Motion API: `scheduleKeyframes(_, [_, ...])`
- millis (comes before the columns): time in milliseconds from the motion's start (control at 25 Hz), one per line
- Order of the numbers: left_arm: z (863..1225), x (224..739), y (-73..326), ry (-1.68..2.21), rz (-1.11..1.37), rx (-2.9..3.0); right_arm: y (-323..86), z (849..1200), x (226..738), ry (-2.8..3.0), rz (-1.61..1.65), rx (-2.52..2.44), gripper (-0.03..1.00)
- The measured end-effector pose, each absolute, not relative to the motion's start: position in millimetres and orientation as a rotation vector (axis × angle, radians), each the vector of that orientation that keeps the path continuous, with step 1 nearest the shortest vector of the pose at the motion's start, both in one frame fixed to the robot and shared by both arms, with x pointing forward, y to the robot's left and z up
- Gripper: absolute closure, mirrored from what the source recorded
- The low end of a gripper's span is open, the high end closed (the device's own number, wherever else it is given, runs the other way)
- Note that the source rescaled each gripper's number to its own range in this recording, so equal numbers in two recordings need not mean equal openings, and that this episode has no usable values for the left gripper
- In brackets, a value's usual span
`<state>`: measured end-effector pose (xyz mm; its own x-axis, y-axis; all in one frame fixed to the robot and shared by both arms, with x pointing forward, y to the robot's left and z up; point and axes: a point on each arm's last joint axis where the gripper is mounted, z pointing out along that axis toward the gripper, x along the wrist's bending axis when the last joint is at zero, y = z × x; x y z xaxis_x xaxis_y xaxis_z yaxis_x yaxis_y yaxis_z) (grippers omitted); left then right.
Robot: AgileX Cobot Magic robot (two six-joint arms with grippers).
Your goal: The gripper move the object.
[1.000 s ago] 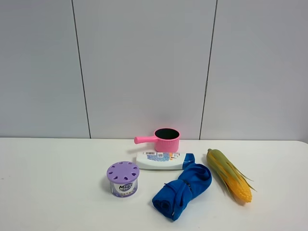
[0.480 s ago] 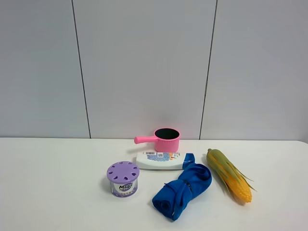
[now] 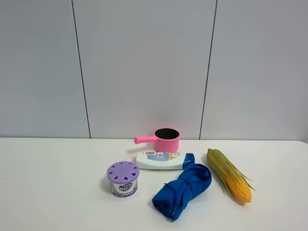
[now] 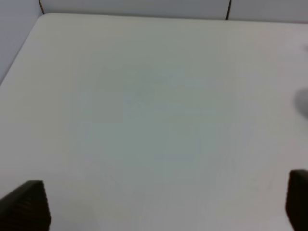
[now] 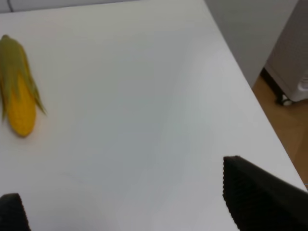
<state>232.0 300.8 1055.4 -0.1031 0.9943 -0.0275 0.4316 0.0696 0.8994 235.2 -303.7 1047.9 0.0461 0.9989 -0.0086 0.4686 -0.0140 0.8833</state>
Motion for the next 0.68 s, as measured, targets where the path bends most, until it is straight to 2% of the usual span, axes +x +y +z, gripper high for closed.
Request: scheduleKeyframes(680, [1055.4, 232.0, 300.8, 1.632, 0.994, 1.446, -303.5, 1047.9, 234.9, 1.435, 0.853, 1.637, 0.34])
